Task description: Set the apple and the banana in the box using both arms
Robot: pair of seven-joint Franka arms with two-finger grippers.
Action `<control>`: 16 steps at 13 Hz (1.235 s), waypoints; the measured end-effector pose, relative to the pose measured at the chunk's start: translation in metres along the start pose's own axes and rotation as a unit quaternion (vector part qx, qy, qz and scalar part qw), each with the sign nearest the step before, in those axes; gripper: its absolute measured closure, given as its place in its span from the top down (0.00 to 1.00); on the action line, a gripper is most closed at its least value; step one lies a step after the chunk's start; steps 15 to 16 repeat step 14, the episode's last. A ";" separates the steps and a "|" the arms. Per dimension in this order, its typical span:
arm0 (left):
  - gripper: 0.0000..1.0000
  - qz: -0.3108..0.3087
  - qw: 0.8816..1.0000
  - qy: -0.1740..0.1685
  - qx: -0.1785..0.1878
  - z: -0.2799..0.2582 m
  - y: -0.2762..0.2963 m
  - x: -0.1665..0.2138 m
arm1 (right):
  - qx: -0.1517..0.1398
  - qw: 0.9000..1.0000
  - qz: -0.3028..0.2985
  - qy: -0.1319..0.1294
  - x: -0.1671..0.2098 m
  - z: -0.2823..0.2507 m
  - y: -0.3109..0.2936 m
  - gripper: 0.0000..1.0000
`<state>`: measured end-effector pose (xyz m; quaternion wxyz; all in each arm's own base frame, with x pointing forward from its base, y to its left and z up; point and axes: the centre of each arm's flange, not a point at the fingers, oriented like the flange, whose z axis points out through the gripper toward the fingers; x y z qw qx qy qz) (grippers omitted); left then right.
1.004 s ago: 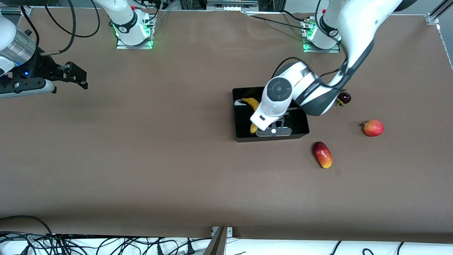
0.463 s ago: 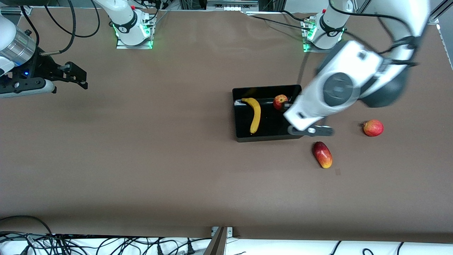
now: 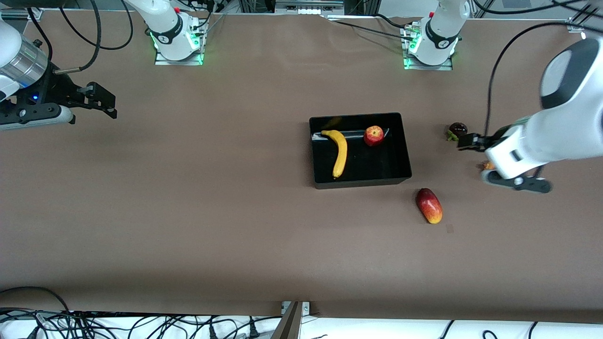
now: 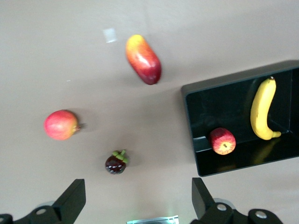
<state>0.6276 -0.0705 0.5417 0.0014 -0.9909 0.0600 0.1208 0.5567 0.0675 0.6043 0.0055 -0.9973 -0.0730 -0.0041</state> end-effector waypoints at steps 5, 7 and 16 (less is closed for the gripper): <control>1.00 -0.054 0.993 0.098 0.025 -0.046 -0.030 -0.067 | 0.000 1.000 0.000 0.000 0.000 0.000 0.000 1.00; 1.00 -0.058 0.992 0.106 0.026 -0.031 -0.034 -0.084 | 0.000 1.000 0.000 0.000 0.000 0.000 0.000 1.00; 1.00 -0.053 0.993 0.105 0.026 -0.019 -0.040 -0.088 | 0.000 1.000 0.000 0.000 0.000 0.000 0.000 1.00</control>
